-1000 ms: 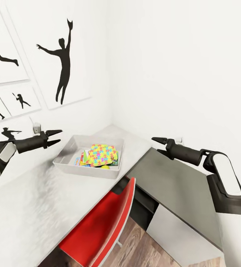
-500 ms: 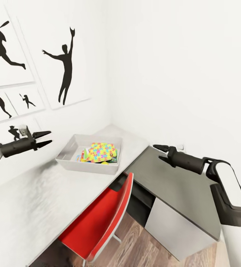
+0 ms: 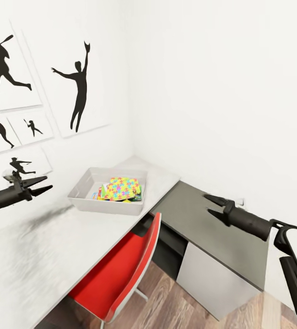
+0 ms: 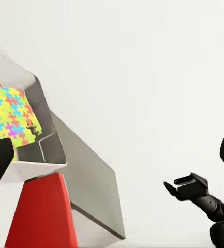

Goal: Put all the toys in the child's room - the three board games (two on the bed and one on the table), the two jigsaw puzzles on the table, and the tennis ball on the table - inside the toy box on the table in the child's room.

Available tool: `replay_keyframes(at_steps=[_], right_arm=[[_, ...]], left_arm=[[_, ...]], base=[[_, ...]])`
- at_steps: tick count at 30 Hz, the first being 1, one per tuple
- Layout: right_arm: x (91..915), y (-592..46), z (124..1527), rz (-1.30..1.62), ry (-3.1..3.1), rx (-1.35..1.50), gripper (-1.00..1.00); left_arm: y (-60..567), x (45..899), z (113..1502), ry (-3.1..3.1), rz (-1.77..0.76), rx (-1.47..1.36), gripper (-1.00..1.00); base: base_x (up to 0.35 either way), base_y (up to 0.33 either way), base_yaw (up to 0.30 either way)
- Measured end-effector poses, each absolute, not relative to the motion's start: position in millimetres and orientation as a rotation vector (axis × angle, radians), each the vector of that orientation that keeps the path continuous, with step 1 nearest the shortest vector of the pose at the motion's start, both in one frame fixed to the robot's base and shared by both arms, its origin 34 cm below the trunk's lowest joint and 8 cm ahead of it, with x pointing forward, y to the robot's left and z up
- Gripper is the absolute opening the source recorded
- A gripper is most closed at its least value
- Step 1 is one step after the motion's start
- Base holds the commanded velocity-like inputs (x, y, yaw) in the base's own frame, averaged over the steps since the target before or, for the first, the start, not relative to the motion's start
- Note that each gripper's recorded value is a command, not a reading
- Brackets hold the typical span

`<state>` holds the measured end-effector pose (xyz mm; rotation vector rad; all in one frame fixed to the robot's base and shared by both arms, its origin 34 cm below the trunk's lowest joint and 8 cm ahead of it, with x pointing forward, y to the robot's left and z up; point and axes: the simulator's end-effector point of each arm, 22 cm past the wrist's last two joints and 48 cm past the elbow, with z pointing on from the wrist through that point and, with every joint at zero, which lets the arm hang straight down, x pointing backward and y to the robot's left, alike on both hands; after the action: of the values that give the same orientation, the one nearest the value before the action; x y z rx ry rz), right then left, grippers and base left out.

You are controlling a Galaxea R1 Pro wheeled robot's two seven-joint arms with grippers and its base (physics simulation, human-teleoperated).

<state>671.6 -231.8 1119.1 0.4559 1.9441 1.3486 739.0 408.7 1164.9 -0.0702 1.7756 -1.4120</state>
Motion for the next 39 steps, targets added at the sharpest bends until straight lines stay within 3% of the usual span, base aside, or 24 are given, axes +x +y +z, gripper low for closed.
replay_keyframes(at_steps=[13,21,39], right_arm=[[580,-274,1053,1.439,1.932,0.671,1.00],[563,-275,1043,1.443,1.943,0.707,1.00],[560,-275,1043,1.410,1.957,0.690,1.00]], left_arm=[[406,681,1098,1.826,-1.447,-0.070,1.00],[404,670,1089,1.836,-1.450,-0.080,1.00],[408,666,1100,1.823,-1.438,-0.067,1.00]], base=[[0.000,0.000,-0.198],[-0.017,0.004,-0.202],[-0.246,0.145,-0.217]])
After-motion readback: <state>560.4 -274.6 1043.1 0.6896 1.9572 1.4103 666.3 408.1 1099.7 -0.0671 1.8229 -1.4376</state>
